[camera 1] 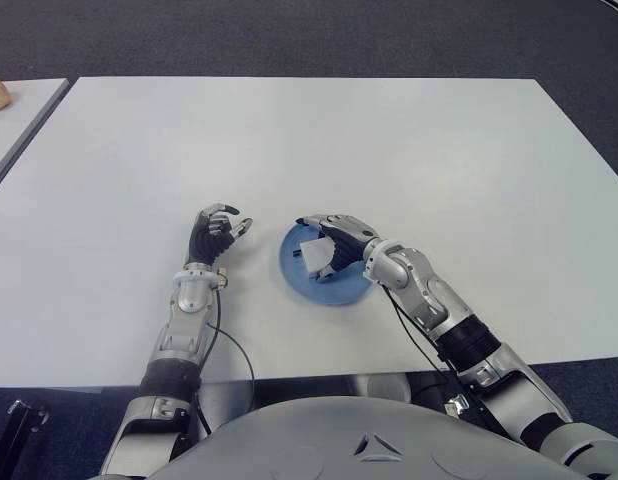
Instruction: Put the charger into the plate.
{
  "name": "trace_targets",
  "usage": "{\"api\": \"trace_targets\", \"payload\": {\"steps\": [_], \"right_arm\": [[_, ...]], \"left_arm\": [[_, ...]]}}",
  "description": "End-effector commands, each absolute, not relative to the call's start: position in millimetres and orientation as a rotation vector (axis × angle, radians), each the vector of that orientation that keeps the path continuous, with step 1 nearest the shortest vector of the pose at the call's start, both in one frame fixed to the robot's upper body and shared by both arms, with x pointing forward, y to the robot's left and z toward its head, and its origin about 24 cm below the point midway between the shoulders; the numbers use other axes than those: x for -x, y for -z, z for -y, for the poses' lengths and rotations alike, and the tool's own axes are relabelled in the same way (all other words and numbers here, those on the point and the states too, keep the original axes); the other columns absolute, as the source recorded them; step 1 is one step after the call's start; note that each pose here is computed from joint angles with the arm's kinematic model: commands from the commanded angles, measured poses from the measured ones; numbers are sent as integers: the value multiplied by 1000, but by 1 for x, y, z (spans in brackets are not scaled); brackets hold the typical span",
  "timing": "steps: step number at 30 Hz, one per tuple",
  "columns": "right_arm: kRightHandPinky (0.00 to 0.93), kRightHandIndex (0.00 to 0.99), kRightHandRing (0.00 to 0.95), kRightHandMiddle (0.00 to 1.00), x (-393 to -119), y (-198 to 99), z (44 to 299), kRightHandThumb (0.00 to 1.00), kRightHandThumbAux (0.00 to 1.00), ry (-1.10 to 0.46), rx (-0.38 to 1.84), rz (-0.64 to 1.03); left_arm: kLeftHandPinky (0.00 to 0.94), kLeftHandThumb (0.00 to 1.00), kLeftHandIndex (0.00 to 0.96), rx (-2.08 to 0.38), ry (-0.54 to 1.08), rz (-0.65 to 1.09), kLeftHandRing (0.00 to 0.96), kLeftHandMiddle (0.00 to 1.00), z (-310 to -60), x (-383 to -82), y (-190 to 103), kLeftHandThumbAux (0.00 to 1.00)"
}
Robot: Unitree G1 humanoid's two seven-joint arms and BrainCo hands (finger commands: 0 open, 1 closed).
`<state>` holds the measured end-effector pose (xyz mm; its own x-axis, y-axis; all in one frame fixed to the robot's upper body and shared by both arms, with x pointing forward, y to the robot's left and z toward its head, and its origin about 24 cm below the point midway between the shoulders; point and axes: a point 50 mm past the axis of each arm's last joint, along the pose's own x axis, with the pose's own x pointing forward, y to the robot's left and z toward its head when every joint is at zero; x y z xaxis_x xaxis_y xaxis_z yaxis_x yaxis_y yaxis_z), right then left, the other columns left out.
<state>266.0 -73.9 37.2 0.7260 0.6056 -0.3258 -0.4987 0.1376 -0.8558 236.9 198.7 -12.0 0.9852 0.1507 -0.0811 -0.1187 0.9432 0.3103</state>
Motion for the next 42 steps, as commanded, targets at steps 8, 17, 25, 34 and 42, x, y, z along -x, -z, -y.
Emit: {"api": "trace_targets", "payload": {"steps": [8,17,25,34,42], "right_arm": [[0,0,0,0,-256,-26,81,325,648,-760,1226,149],[0,0,0,0,-253,-27,82,148,497,-662,1240,241],[0,0,0,0,-252,-30,82,19,480,-550,1206,343],[0,0,0,0,-253,-33,84,0,437,-372,1147,476],[0,0,0,0,-253,-36,89,0,394,-242,1058,536]], "left_arm": [[800,707,439,-314,-139,-106,790,798,-200,-238,12,715],[796,708,439,-308,-147,-106,789,796,-200,-237,12,715],[790,708,439,-306,-148,-108,787,794,-200,-237,12,715],[793,708,439,-307,-150,-106,789,795,-200,-237,13,715],[795,708,439,-308,-150,-107,789,794,-200,-237,13,715]]}}
